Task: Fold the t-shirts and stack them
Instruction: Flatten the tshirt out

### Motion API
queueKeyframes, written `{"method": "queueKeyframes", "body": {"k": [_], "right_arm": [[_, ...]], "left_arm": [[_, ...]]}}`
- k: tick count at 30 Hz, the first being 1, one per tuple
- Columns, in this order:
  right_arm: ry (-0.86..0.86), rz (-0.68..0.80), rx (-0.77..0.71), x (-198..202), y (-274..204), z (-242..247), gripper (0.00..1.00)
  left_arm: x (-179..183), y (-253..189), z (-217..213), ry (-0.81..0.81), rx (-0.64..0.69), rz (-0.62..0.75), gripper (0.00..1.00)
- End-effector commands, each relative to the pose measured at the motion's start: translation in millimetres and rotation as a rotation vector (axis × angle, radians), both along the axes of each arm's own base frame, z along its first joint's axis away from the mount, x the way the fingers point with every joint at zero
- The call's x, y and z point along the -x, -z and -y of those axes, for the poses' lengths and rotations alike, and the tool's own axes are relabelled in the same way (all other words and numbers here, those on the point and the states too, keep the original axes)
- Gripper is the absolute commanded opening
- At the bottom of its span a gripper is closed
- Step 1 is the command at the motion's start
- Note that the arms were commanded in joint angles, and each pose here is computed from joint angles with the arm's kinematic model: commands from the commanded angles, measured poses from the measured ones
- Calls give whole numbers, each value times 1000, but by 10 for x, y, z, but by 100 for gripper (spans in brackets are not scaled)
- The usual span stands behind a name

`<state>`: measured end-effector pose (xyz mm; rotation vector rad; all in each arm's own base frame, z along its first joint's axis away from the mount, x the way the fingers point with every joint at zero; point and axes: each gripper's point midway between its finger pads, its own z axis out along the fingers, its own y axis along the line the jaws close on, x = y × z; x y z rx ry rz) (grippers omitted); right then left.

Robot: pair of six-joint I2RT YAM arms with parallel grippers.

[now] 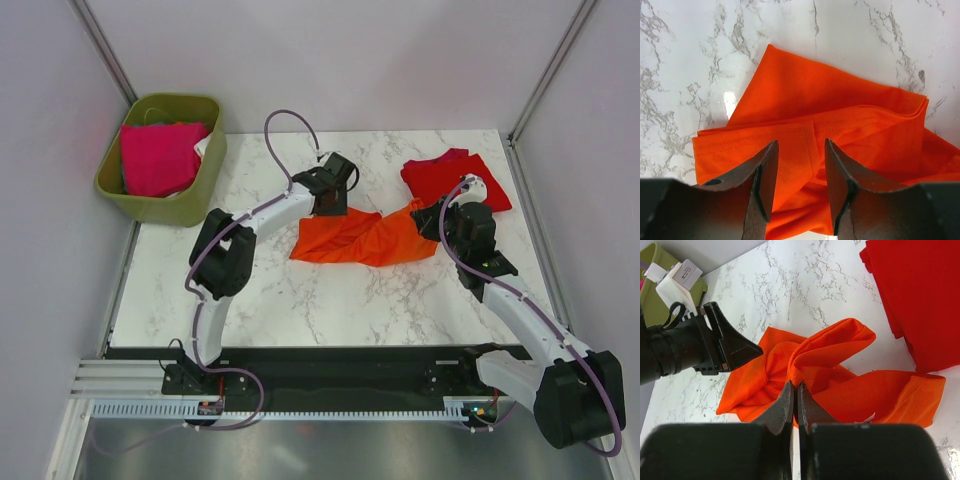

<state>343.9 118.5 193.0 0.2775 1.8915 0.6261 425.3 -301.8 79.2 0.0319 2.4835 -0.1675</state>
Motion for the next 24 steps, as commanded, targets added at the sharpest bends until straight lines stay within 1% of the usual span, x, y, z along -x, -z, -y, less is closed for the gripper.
{"method": "queueKeyframes", "body": {"k": [1,5,7,8,9,10,12,13,14,18,19,20,23,24], "right_arm": [[1,57,-9,-53,-151,-4,0],[1,57,-9,-52,-151,-7,0],[5,55,-6,-59,-140,3,0],[3,57,-5,-53,-143,0,0],[5,57,-4,-54,-143,2,0],[7,58,-1,-57,-142,11,0],[8,59,-1,-57,-151,11,0],[15,56,4,-57,-136,25,0],[21,52,8,-61,-122,39,0],[66,25,12,-70,-63,105,0],[68,16,13,-73,-31,110,0],[70,8,12,-80,-5,113,0],[73,-25,-4,-104,87,110,0],[73,-47,-10,-130,154,133,0]], "left_arm": [[-107,15,78,19,3,1,49],[-145,112,132,24,-4,-24,49],[-130,233,130,28,-26,-57,43],[-160,202,147,26,-25,-52,37],[-158,216,137,20,-30,-57,25],[-154,209,115,11,-36,-55,19],[-190,135,39,-23,-54,-27,2],[-175,120,-17,-40,-66,-19,2],[-203,-10,-83,-67,-77,17,2],[-208,-284,-295,-127,-94,77,2],[-213,-300,-413,-148,-105,77,2],[-215,-487,-471,-156,-81,103,2],[-221,-639,-775,-201,-54,103,2],[-208,-832,-877,-214,-33,130,2]]}}
